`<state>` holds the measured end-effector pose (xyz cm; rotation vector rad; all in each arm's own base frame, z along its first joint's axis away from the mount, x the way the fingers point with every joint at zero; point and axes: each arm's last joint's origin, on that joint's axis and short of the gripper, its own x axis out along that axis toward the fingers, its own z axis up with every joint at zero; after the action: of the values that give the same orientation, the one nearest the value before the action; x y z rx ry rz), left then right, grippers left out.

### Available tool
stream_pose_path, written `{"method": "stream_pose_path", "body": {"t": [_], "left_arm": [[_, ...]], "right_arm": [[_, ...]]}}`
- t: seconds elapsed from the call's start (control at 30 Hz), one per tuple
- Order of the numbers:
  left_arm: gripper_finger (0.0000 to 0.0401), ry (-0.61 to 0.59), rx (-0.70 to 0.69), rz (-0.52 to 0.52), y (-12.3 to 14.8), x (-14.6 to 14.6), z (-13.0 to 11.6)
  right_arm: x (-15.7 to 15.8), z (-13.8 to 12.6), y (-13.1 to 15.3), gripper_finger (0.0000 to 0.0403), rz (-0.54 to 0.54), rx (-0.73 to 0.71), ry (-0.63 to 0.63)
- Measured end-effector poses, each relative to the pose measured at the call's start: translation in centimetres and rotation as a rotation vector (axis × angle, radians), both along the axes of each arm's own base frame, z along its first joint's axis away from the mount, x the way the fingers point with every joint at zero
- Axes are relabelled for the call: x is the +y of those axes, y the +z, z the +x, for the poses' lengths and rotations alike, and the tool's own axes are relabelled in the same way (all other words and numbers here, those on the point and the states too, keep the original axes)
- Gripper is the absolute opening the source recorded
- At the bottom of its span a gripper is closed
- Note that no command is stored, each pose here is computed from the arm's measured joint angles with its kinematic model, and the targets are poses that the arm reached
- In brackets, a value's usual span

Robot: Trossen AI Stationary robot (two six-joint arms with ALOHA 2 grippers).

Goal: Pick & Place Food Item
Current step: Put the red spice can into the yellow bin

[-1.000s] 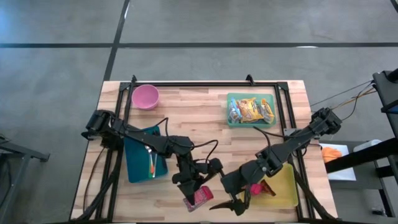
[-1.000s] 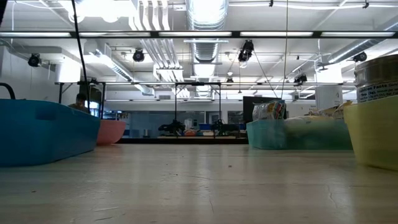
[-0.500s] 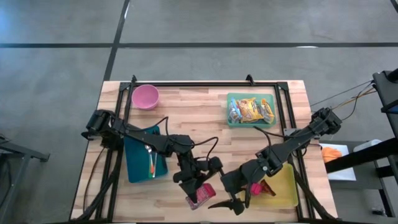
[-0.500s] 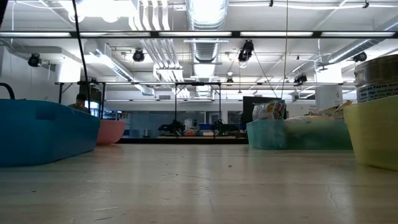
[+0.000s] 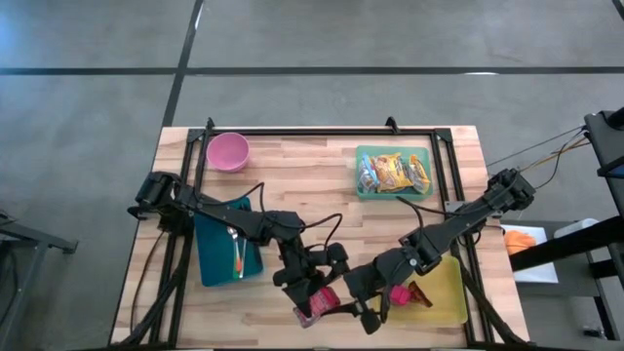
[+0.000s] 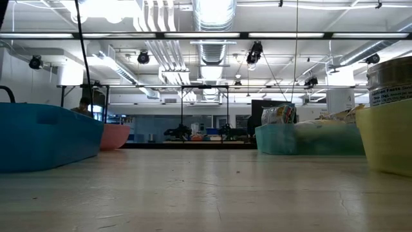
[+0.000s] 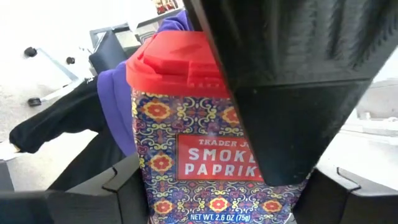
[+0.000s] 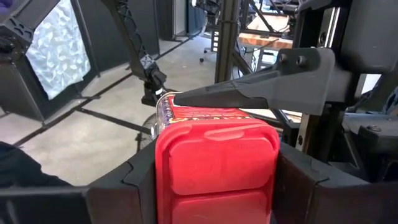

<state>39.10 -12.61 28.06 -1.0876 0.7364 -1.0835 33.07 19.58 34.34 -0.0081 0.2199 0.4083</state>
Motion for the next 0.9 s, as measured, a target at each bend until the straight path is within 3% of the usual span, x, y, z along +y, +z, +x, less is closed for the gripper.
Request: {"method": "stream_pose_path", "body": {"t": [0.13,0.27,0.33,0.47,0.57,0.67,0.8,0.9], "left_arm": [[0.0294,0.011,0.013,-0.007,0.0,0.0,0.0],[0.0378,0.037,0.040,-0.018,0.0,0.1,0.1],[0.0369,0.043,0.062,-0.027,0.0,0.1,0.1],[0.0310,0.049,0.092,-0.035,-0.1,0.1,0.2],[0.0294,0.054,0.102,-0.040,-0.1,0.1,0.2],[0.0313,0.057,0.112,-0.045,0.0,0.1,0.2],[0.0379,0.069,0.114,-0.052,0.4,0.2,0.0],[0.0384,0.079,0.117,-0.056,0.5,0.2,0.0]], "right_arm": [[0.3,-0.2,0.0,0.0204,0.004,0.001,0.007],[0.5,-0.3,-0.1,0.0204,0.026,0.017,-0.006],[0.6,-0.4,-0.1,0.0204,0.040,0.030,-0.005],[0.7,-0.6,-0.3,0.0204,0.059,0.065,-0.005],[1.0,-1.0,-0.2,0.0204,0.066,0.083,0.000],[1.2,-1.4,-0.1,0.0204,0.067,0.094,0.005],[1.1,-1.6,0.1,0.0204,0.100,0.116,-0.006],[1.1,-1.8,0.2,0.0204,0.110,0.124,-0.003]]}}
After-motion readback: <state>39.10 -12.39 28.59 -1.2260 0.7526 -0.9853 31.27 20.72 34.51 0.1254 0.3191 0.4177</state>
